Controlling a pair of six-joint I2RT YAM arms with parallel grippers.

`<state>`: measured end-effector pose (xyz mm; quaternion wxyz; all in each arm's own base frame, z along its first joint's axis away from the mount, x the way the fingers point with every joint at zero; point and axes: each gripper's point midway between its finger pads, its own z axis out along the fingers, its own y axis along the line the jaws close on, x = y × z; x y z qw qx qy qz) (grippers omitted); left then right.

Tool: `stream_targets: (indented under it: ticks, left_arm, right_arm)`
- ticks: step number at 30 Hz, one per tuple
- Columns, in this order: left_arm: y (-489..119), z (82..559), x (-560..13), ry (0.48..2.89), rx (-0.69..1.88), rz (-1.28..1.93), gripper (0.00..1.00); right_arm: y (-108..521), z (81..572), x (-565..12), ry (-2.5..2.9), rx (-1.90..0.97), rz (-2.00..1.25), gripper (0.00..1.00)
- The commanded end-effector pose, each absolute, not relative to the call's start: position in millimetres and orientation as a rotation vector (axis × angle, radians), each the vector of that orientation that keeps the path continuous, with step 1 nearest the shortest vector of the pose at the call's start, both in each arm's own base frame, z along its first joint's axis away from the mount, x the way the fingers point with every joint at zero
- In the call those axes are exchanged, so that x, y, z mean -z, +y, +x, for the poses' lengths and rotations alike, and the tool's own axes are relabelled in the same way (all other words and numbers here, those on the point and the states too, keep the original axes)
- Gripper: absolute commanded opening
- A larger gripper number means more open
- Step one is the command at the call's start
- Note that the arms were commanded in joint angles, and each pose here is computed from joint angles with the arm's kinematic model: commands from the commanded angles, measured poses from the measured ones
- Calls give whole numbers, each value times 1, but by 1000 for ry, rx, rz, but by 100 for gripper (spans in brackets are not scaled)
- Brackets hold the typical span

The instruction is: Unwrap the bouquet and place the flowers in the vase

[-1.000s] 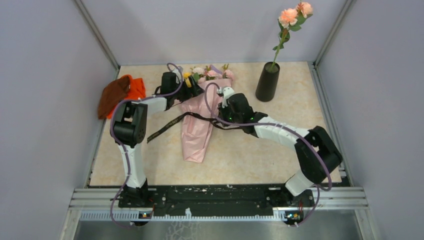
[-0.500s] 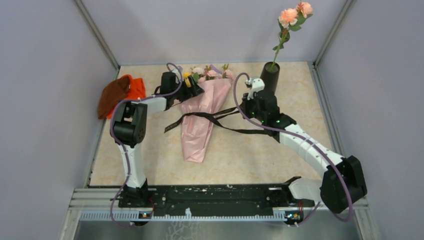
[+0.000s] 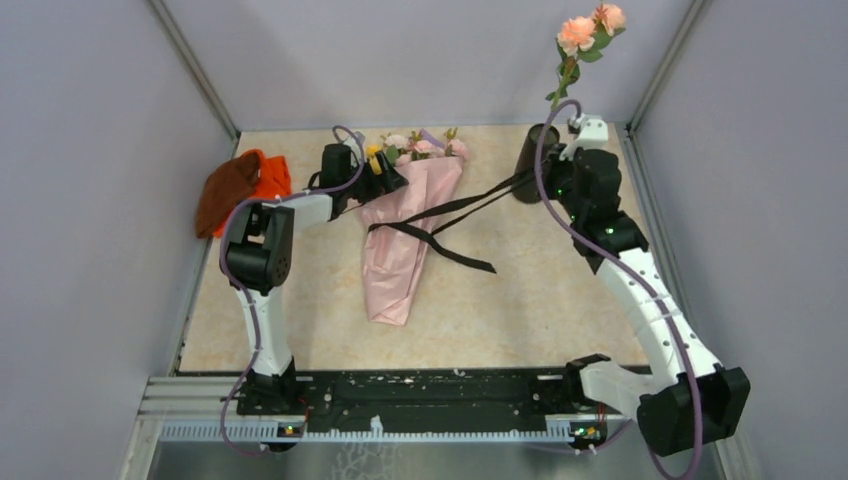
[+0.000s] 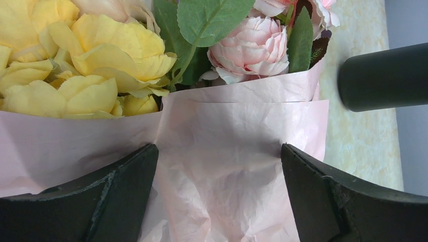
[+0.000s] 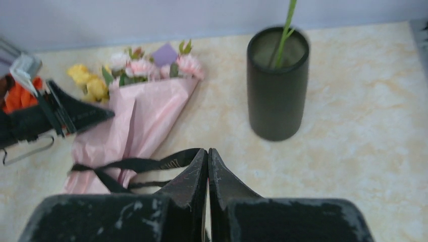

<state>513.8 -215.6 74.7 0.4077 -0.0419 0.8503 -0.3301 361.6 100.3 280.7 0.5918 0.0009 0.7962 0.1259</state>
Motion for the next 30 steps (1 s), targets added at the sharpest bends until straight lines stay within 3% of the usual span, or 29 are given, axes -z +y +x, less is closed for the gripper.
stream_targets:
  ticks: [1,9,15,27,30]
  left_arm:
    - [-206,505,-52,2211,808,-139,99]
    - [-208,503,-55,2205,827,-131,99]
    - [-208,503,-53,2208,827,-134,99]
    - [-210,499,-51,2215,845,-137,99]
    - [-212,498,-51,2215,856,-135,99]
  right_arm:
    - [71,365,-368,1670,-275,90,0]
    - [40,361,-452,1497,-205,149,0]
    - [41,359,-467,1470,-199,120,0]
    - [108,369,-288,1806,-529,1,0]
    - [116,366,-249,1917,-482,-26,30]
